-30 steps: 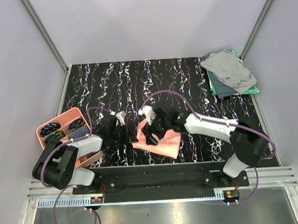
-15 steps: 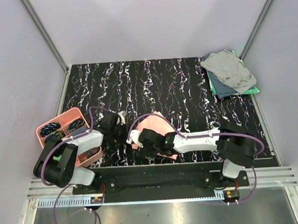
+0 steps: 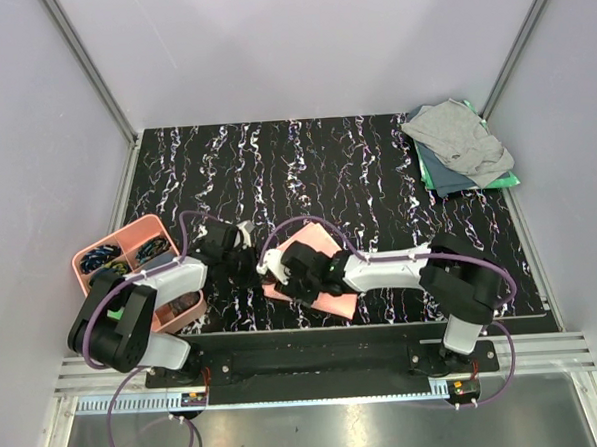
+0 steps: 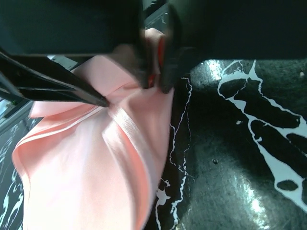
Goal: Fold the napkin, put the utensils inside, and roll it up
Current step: Roll the napkin with the utensil
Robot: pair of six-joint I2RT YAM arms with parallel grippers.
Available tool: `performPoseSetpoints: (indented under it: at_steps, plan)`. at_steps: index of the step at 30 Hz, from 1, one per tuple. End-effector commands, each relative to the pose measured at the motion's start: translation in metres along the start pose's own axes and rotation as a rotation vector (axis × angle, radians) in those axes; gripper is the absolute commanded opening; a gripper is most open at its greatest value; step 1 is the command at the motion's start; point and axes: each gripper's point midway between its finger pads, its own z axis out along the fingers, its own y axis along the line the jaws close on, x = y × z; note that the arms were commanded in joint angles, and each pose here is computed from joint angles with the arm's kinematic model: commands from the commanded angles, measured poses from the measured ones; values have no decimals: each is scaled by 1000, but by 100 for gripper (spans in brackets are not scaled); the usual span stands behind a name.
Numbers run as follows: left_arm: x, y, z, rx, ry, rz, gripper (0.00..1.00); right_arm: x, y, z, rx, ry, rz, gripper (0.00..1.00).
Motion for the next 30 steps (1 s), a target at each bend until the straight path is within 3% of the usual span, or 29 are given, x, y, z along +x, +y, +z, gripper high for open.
performPoseSetpoints:
  at_steps: [1, 3, 6, 9, 17, 30]
  plan:
    - [-23, -13, -13, 29, -86, 22, 42, 36, 21, 2, -220, 126, 127, 39]
    - [-29, -14, -20, 30, -130, 27, 58, 37, 26, -1, -299, 127, 182, 38]
    - [-31, -9, -28, 19, -175, 27, 70, 37, 30, -2, -398, 128, 255, 35]
    - [-29, -11, -33, 36, -200, 58, 75, 29, 33, -7, -499, 113, 316, 34]
    - [-19, -13, -32, 91, -195, 88, 76, 13, 29, -13, -669, 103, 449, 32]
    - [-6, -15, -22, 190, -187, 77, 68, 24, 16, -4, -725, 180, 579, 32]
